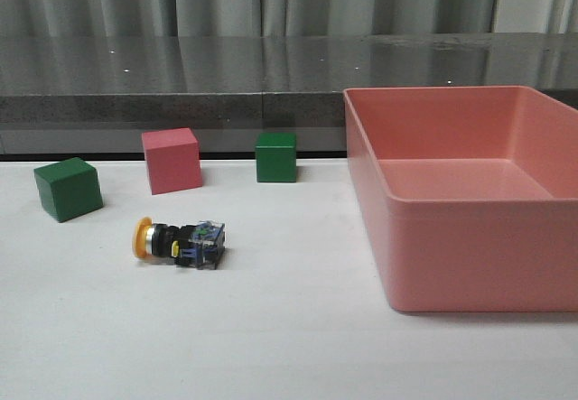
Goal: Place and stand button with both arms
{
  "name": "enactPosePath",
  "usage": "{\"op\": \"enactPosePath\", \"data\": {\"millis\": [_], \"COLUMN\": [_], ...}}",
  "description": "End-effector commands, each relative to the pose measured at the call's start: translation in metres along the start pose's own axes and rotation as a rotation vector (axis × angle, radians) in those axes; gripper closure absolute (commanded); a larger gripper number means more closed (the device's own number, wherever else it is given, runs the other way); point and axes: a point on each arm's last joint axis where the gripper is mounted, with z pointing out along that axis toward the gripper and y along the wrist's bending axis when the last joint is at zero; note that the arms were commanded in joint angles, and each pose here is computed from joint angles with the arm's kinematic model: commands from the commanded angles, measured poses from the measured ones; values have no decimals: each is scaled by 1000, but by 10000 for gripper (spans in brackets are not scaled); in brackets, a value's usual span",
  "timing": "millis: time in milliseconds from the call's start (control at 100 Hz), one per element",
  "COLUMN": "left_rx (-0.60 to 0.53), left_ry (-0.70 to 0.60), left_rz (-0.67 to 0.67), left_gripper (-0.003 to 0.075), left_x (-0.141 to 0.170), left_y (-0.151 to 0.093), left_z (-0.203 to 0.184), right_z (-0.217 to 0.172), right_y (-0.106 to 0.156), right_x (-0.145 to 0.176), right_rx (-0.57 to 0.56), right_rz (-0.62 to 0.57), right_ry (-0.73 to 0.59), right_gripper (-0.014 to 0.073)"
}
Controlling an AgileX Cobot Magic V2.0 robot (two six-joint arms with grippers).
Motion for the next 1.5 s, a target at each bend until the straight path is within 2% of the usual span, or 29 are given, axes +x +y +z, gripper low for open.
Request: {"op": "enactPosePath", "data": {"millis": [0, 110, 220, 360, 550, 710, 930, 980, 1030, 1100, 1150, 1220, 1280, 1400, 1490], "left_rx": [-28, -48, -28, 11, 56, 96, 152, 170, 189, 209, 213, 206, 195, 207, 254], "left_ry": [-108, -135, -95, 69, 374, 524, 662, 695, 729, 773, 790, 783, 766, 779, 799], "left_rz": [-111, -260, -276, -276, -282, -177, -23, 10, 38, 55, 56, 54, 35, -70, -74], "left_gripper": [740, 740, 740, 740, 740, 739, 733, 701, 636, 489, 349, 225, 190, 197, 197], "left_x": [-2, -16, -39, -72, -100, -105, -86, -80, -75, -70, -67, -63, -61, -57, -54], "left_y": [2, 6, 6, 5, 2, 0, -1, -2, -2, -3, -4, -4, -4, -9, -15], "left_z": [-4, -3, 0, 17, 63, 102, 148, 155, 161, 167, 170, 176, 181, 185, 190], "right_z": [-2, -2, -2, -2, -2, -2, -2, -2, -2, -2, -2, -2, -2, -2, -2], "right_y": [-5, -5, -5, -5, -5, -5, -5, -5, -5, -5, -5, -5, -5, -4, -4], "right_x": [-15, -15, -15, -15, -15, -15, -15, -15, -15, -15, -15, -15, -15, -15, -15], "right_rx": [45, 45, 45, 45, 45, 45, 45, 45, 45, 45, 45, 45, 44, 36, 36], "right_rz": [12, 12, 12, 12, 13, 14, 14, 14, 14, 14, 14, 14, 17, 40, 42], "right_ry": [-96, -96, -96, -96, -96, -96, -96, -96, -96, -96, -96, -96, -97, -101, -101], "right_gripper": [656, 656, 656, 656, 656, 656, 656, 656, 656, 656, 656, 656, 656, 656, 656]}}
